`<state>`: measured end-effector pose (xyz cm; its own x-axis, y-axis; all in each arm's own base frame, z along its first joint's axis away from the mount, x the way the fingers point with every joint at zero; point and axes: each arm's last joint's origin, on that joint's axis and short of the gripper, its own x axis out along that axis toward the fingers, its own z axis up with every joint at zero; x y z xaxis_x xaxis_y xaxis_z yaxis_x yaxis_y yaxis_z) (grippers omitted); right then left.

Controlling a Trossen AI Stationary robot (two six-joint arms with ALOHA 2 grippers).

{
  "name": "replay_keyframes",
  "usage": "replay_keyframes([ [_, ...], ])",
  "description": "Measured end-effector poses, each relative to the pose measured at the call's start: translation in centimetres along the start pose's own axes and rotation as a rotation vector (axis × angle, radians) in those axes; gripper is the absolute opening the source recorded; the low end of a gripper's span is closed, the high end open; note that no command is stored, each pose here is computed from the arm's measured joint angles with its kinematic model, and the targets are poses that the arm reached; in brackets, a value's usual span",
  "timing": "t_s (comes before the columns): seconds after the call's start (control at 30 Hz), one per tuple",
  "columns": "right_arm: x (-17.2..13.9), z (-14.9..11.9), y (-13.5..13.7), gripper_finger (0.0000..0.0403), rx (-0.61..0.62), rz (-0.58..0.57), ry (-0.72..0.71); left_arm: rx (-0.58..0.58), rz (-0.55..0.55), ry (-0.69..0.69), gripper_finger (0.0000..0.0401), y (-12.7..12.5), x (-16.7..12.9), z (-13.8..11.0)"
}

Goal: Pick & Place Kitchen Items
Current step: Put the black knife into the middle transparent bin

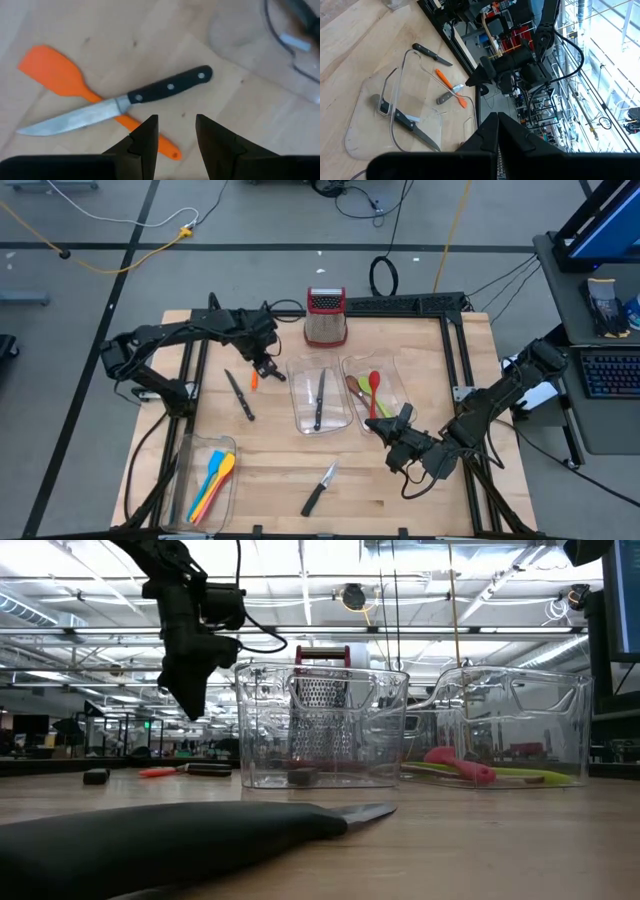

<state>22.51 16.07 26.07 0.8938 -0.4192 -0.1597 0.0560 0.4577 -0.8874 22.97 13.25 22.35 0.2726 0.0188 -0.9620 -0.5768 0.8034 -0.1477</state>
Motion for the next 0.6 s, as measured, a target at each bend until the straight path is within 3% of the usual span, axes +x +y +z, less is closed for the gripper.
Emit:
replay_keyframes([
  [0.1, 0.0, 0.0, 0.0, 0.0000, 0.001, 0.000, 0.000, -0.103, -0.012, 0.019, 0.0133, 0.0, 0.4, 0.1],
  [0.23, 0.0, 0.0, 0.0, 0.0000, 0.001, 0.000, 0.000, -0.328, 0.000, 0.042, 0.0134, 1.1, 1.3, 0.5],
  [0.33, 0.0, 0.1, -0.1, 0.0000, 0.012, -0.003, -0.004, -0.499, -0.053, 0.076, 0.0134, 1.9, 2.3, 0.9],
  [0.43, 0.0, 0.1, -0.1, 0.0000, 0.015, -0.005, -0.005, -0.600, -0.114, 0.104, 0.0134, 2.3, 3.3, 1.3],
  [0.6, 0.0, 0.1, -0.1, 0.0000, 0.020, -0.006, -0.007, -0.740, -0.074, 0.139, 0.0134, 2.8, 4.7, 1.5],
])
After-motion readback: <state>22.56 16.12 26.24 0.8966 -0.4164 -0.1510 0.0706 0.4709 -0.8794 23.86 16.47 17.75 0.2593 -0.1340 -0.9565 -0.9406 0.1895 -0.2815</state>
